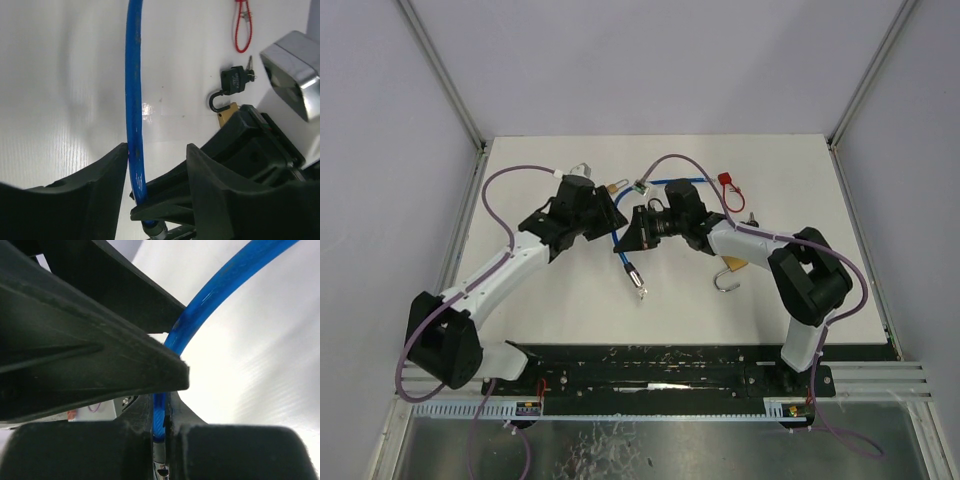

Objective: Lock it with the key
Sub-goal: Pick up the lock from the center of the board.

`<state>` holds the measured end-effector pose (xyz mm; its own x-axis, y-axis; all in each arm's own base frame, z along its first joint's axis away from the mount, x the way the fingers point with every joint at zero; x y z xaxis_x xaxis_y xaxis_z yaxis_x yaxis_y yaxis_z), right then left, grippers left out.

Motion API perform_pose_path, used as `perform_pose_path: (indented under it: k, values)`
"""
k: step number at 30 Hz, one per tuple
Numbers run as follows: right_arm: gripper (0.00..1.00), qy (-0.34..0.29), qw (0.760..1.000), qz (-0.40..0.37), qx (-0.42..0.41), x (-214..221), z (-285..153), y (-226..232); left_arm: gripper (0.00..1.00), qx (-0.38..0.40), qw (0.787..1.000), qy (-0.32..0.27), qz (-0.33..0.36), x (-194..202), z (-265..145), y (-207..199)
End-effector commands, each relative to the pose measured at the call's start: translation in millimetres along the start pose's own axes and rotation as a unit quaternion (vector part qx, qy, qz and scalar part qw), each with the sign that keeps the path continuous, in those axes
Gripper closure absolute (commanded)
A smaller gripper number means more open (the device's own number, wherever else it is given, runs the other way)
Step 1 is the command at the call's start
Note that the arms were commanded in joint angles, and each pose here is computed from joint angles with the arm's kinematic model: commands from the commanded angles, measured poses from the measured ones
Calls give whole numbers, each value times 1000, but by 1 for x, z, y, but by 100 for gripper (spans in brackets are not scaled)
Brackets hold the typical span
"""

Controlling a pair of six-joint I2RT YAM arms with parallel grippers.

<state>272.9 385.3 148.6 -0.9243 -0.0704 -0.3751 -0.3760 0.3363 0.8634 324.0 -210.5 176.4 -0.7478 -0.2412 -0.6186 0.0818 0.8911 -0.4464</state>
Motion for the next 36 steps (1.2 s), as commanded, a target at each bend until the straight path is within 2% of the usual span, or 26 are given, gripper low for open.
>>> perform_pose_path:
  k: [1,5,11,20,25,28,36]
  values:
    - [100,0,992,-62,-112,-13,-19,69,47,58,993,-102,23,-40,-27,-26]
    - [100,12,985,-92,-149,-14,-28,86,33,91,983,-160,26,-55,-53,-34]
    - [100,19,974,-130,-186,-18,-47,103,31,151,968,-202,-9,-65,-76,-41]
    - [100,17,962,-162,-218,-24,-74,113,41,206,956,-189,-93,-56,-83,-39]
    - [100,22,957,-172,-233,-21,-78,118,42,297,932,-159,-138,-46,-85,-60]
    - [100,23,955,-178,-236,-23,-80,120,44,322,924,-136,-157,-39,-78,-65]
    - [100,33,954,-190,-228,-19,-86,121,62,347,916,-117,-163,-35,-74,-73]
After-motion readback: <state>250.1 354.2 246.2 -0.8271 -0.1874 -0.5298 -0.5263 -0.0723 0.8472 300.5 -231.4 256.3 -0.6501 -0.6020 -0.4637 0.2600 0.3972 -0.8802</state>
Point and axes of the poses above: each gripper's point midway between its finger pads, its own z axis out along the fingers, its own y axis along the line the jaws close on, x = y × z, the point moved 1 cm from there along -z, back along the fingers, and after that the axes turned 12 degrees about z, right-handed, at the moved point
